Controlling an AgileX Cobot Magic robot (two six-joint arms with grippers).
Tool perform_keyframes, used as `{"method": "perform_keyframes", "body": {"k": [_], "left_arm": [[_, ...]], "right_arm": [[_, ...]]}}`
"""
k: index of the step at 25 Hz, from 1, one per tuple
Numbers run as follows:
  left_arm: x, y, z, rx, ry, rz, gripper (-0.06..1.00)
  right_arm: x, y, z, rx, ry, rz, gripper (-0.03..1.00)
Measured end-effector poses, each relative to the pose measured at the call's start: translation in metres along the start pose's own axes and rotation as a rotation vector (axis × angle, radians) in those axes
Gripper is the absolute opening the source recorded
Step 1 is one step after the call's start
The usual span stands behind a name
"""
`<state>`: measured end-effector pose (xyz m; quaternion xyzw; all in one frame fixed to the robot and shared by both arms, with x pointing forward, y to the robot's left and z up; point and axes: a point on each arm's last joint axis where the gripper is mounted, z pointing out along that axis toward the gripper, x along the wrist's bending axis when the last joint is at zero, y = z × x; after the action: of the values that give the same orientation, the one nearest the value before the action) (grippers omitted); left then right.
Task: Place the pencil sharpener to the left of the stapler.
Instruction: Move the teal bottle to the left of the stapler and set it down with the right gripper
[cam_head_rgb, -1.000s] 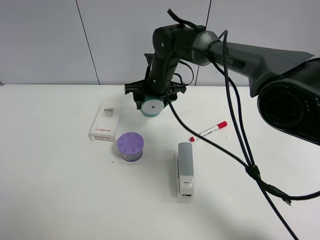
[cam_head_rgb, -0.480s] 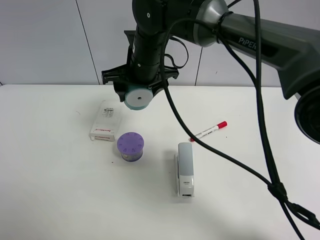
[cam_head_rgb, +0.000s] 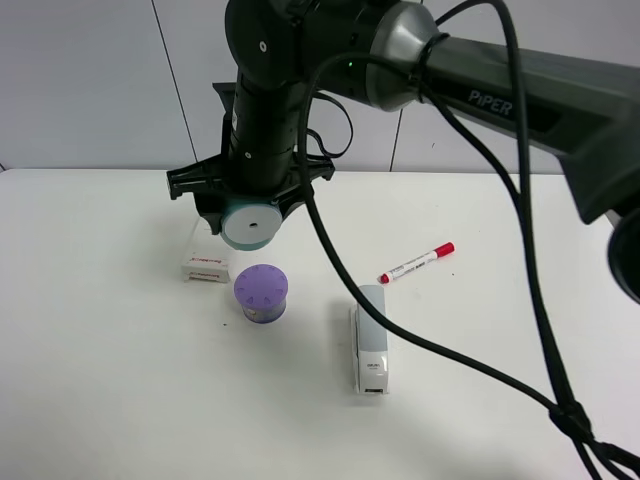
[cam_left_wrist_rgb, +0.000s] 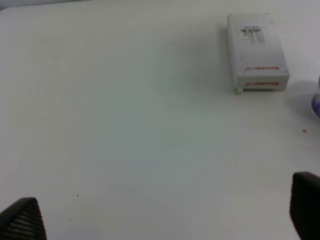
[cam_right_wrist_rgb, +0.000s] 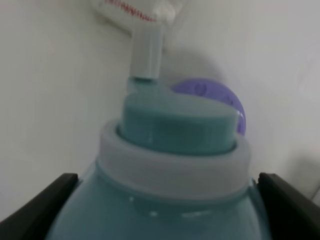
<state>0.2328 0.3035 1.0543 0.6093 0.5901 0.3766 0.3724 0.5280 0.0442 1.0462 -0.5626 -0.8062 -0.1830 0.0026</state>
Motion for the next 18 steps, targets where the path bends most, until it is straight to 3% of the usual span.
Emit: {"method": "perform_keyframes", "body": {"k": [8,13,18], "left_arm": [[0.000,0.000,0.000,0.000,0.000,0.000,1.00],[0.000,0.000,0.000,0.000,0.000,0.000,1.00],[0.000,0.000,0.000,0.000,0.000,0.000,1.00]], "right_arm": [[-0.026,-0.055,-0.007,0.015,0.051,0.068,0.69],[-0.036,-0.088,0.015,0.064,0.067,0.109,0.69],[-0.039,-0.096,0.025,0.063,0.068,0.119,0.69]]}}
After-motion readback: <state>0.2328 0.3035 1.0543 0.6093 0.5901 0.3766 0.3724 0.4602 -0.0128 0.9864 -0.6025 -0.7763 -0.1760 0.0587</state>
